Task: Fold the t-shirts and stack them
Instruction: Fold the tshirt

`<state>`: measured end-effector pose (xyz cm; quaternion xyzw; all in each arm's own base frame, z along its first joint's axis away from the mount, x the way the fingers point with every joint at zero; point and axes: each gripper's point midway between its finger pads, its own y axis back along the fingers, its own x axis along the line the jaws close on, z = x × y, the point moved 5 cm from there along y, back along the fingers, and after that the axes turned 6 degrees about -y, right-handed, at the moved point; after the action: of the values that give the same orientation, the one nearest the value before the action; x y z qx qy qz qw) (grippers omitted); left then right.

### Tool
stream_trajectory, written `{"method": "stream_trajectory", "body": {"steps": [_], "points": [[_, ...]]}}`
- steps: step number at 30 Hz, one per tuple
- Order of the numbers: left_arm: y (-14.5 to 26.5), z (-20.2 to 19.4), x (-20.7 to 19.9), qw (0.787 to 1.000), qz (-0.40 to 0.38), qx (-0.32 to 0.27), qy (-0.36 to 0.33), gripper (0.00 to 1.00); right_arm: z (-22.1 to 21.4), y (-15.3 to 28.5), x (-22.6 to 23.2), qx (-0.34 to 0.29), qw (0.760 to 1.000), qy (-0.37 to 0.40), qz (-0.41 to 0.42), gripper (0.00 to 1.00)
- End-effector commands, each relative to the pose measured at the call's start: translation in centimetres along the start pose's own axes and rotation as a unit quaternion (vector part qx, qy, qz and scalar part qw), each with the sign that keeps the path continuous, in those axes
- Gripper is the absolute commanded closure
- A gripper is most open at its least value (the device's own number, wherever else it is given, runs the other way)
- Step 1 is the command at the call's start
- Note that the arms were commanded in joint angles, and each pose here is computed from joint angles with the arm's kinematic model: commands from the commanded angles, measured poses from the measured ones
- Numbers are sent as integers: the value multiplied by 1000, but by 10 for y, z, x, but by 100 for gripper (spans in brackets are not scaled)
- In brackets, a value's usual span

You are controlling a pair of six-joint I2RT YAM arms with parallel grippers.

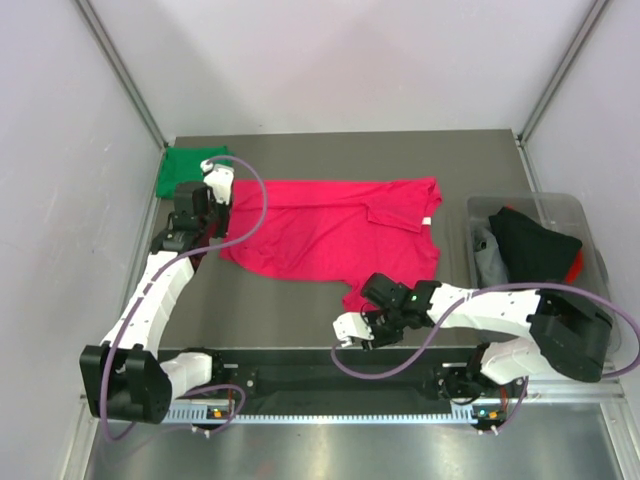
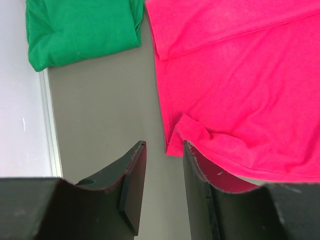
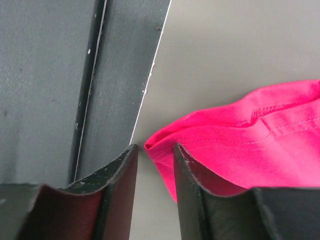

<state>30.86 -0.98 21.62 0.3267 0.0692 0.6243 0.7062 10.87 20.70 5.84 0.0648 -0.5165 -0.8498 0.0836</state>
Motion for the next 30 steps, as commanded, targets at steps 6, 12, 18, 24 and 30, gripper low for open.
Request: {"method": "stream_trajectory", "body": {"steps": [6,12,18,24,30], "points": [[4,18,11,999,21,-33,-2,60,7,2,-5,5,1000,11,-19,94],[-24,1,-14,994,-93,37,-42,55,-2,23,-13,3,998,-5,-66,98],[-43,-20,-28,978,-166,123,-38,54,-10,29,-21,-15,995,-33,-90,97],[-59,-34,-27,974,-151,164,-36,55,-11,33,-26,-25,994,-42,-100,97],[-75,-42,-21,975,-123,179,-45,55,-11,33,-27,-30,993,-41,-105,97]]}}
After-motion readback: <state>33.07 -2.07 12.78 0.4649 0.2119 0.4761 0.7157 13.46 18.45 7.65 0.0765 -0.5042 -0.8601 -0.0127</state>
